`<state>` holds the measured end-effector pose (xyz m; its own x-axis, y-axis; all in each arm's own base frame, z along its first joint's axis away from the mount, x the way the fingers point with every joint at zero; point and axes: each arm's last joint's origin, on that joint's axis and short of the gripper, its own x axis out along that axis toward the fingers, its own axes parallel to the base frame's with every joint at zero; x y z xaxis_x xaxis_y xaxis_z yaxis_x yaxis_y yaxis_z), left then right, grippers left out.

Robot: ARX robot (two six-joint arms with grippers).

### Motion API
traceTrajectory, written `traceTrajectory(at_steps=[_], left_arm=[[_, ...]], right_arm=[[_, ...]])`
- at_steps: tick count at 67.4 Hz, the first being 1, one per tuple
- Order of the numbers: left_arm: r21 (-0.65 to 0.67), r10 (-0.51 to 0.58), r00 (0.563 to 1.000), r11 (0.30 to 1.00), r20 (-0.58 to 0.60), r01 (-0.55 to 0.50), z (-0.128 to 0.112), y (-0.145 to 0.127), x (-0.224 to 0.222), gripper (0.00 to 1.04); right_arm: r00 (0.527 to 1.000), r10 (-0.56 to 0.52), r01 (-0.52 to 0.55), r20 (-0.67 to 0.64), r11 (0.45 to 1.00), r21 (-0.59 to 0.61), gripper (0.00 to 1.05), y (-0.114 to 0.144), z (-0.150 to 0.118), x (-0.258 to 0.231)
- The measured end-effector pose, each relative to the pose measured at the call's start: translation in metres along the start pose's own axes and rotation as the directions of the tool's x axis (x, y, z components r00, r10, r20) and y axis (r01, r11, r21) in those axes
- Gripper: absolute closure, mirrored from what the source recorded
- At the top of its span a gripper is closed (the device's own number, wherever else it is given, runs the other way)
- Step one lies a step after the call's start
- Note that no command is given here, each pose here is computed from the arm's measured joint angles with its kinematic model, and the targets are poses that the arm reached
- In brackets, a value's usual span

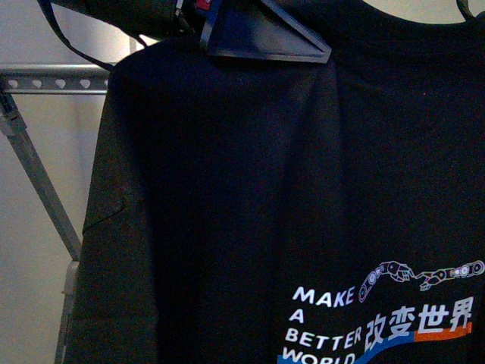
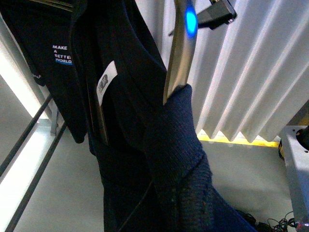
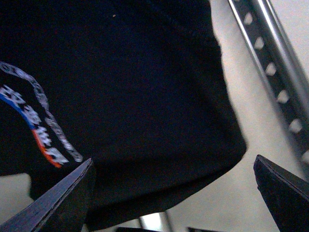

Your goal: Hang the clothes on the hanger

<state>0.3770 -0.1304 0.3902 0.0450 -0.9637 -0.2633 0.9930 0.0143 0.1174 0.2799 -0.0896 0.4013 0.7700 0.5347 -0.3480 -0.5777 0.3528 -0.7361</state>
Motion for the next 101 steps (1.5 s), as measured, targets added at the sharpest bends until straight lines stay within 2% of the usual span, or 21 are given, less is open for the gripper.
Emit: traceTrajectory(at_steps=[2, 5, 12, 17, 31, 60, 89, 94, 101], left_arm=[[0.000, 0.001, 1.000, 1.000, 0.000, -0.001, 0.000, 0.000, 0.000, 1.00], [0.000, 0.001, 1.000, 1.000, -0.001, -0.001, 0.000, 0.000, 0.000, 1.00], [-0.001, 0.003, 1.000, 1.000, -0.001, -0.003, 0.000, 0.000, -0.001, 1.00], [-0.001, 0.003, 1.000, 1.000, -0.001, -0.003, 0.000, 0.000, -0.001, 1.00], [-0.001, 0.004, 1.000, 1.000, -0.002, -0.004, 0.000, 0.000, -0.001, 1.00], [-0.001, 0.003, 1.000, 1.000, -0.001, -0.003, 0.000, 0.000, -0.001, 1.00], [0.000, 0.005, 1.000, 1.000, -0.004, -0.005, 0.000, 0.000, -0.001, 1.00], [0.005, -0.002, 1.000, 1.000, 0.004, 0.002, 0.000, 0.000, -0.001, 0.88], [0.015, -0.005, 1.000, 1.000, 0.013, 0.005, 0.003, -0.001, -0.002, 0.72]], right_arm=[[1.000, 0.012, -0.013, -0.018, 0.996, -0.090, 0.07, -0.010, 0.009, 0.005], [0.999, 0.027, -0.031, -0.030, 0.987, -0.156, 0.07, -0.019, 0.016, 0.010], [0.997, 0.040, -0.056, -0.064, 0.962, -0.267, 0.07, -0.035, 0.026, 0.022], [0.995, 0.045, -0.070, -0.090, 0.951, -0.302, 0.07, -0.044, 0.028, 0.029], [0.987, 0.068, -0.113, -0.144, 0.936, -0.332, 0.07, -0.050, 0.023, 0.053], [0.991, 0.104, -0.125, -0.079, 0.932, -0.340, 0.08, -0.036, 0.024, 0.091], [0.995, 0.075, -0.093, -0.070, 0.944, -0.315, 0.68, -0.028, -0.002, 0.099], [0.996, 0.057, -0.074, -0.061, 0.947, -0.313, 0.80, -0.030, -0.006, 0.097], [0.997, 0.041, -0.058, -0.062, 0.950, -0.308, 0.91, -0.032, -0.012, 0.093]])
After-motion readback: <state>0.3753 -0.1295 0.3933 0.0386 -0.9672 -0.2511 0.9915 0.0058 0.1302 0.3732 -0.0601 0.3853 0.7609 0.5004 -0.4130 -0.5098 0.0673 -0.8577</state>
